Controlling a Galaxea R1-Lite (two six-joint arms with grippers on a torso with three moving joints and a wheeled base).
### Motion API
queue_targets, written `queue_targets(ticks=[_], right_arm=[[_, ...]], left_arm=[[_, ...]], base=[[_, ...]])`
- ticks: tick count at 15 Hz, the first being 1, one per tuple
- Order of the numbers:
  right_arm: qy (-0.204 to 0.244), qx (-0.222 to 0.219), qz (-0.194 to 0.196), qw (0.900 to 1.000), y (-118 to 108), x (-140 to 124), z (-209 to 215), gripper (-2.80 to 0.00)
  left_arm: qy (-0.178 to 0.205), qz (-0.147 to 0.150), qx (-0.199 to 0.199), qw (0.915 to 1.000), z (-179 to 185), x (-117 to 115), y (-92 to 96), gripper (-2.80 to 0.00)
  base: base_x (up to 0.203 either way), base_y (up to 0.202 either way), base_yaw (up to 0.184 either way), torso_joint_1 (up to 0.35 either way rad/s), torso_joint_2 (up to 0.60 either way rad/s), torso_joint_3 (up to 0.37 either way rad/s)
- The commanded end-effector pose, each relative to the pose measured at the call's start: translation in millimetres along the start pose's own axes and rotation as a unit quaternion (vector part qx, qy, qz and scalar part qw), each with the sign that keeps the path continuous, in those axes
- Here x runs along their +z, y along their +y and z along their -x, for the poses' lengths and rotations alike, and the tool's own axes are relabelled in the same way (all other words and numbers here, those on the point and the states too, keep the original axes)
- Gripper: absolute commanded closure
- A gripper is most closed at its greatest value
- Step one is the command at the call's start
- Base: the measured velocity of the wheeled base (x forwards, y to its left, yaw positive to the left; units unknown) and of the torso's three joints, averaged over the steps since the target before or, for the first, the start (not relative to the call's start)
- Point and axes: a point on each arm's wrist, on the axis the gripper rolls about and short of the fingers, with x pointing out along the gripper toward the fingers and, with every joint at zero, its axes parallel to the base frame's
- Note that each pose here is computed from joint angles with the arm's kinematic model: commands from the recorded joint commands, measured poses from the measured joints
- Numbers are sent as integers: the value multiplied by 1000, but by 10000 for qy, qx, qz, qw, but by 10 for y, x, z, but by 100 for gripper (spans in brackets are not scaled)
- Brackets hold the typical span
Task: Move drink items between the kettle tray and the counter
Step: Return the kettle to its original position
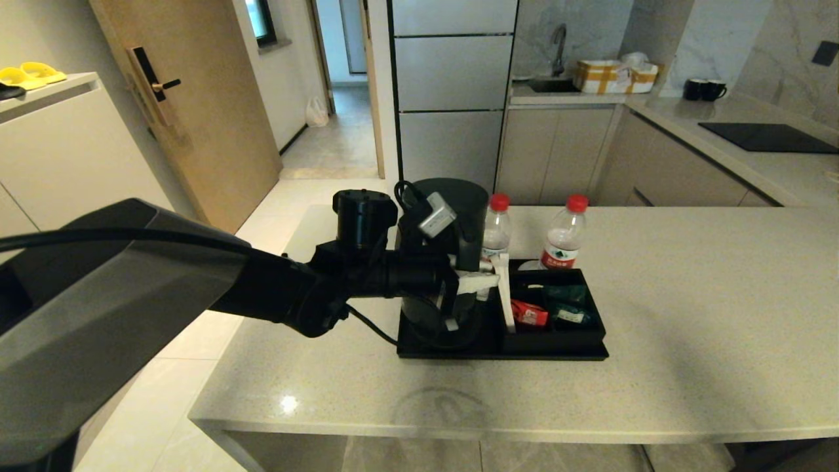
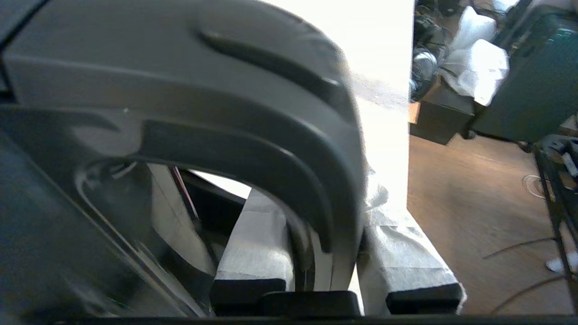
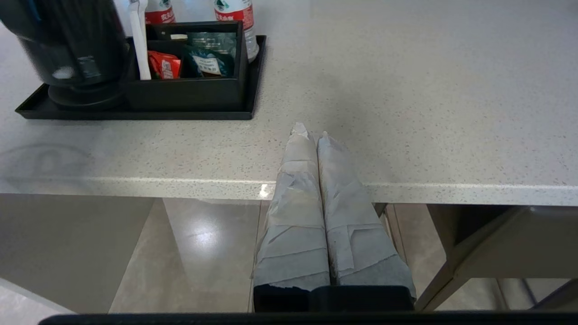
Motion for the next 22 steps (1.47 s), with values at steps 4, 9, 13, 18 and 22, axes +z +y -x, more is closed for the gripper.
queue_targets(ticks=[4,9,13,18,22], right_arm=[[-9,3,3,10000,0,2,2,0],[-4,3,3,10000,0,-1,1,0],[-6,3,3,10000,0,0,1,0],[-8,3,3,10000,0,-1,1,0],[-5,3,3,10000,0,-1,1,0]], left_arm=[[215,204,-57,9995,133,-178,-161,0],[272,237,-72,9993,322,-165,-347,0],[283,189,-337,9989,168,-135,-506,0],[374,225,-486,9979,20,-224,-557,0],[495,140,-433,9977,38,-353,-499,0]], base=[[0,0,0,0,0,0],[0,0,0,0,0,0],[0,0,0,0,0,0],[0,0,0,0,0,0],[0,0,0,0,0,0]])
